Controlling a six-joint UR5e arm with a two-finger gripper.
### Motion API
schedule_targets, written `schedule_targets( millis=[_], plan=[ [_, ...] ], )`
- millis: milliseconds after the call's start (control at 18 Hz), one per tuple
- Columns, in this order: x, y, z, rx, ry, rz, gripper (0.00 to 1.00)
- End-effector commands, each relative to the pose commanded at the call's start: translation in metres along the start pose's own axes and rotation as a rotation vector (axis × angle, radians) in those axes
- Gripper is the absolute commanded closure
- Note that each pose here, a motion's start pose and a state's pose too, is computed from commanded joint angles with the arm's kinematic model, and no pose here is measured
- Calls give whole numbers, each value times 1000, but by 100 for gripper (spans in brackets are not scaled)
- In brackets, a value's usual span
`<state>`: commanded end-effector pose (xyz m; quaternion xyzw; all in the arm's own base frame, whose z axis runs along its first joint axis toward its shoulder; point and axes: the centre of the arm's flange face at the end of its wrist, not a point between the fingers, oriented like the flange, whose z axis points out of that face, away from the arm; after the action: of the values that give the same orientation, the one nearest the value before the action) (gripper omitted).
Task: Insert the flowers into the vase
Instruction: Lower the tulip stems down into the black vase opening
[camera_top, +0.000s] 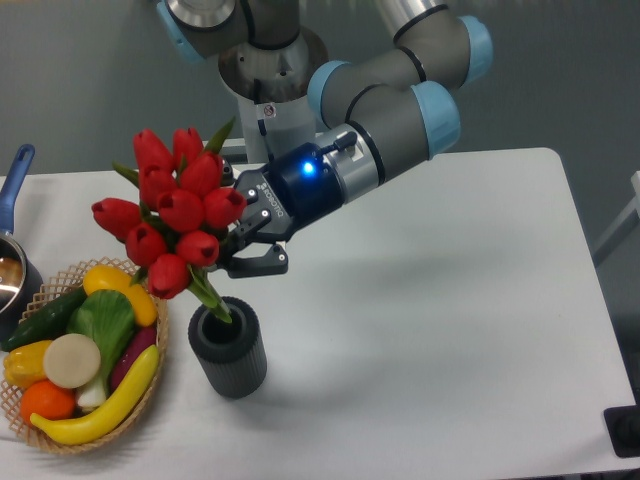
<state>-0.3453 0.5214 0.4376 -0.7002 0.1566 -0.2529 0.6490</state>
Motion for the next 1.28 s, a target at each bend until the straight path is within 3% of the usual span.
schedule_targets(
  millis=[833, 1278],
  plan=[
    [-3, 67, 12, -13, 17, -9, 63],
    [-2, 100, 11, -19, 16, 41, 61]
  ],
)
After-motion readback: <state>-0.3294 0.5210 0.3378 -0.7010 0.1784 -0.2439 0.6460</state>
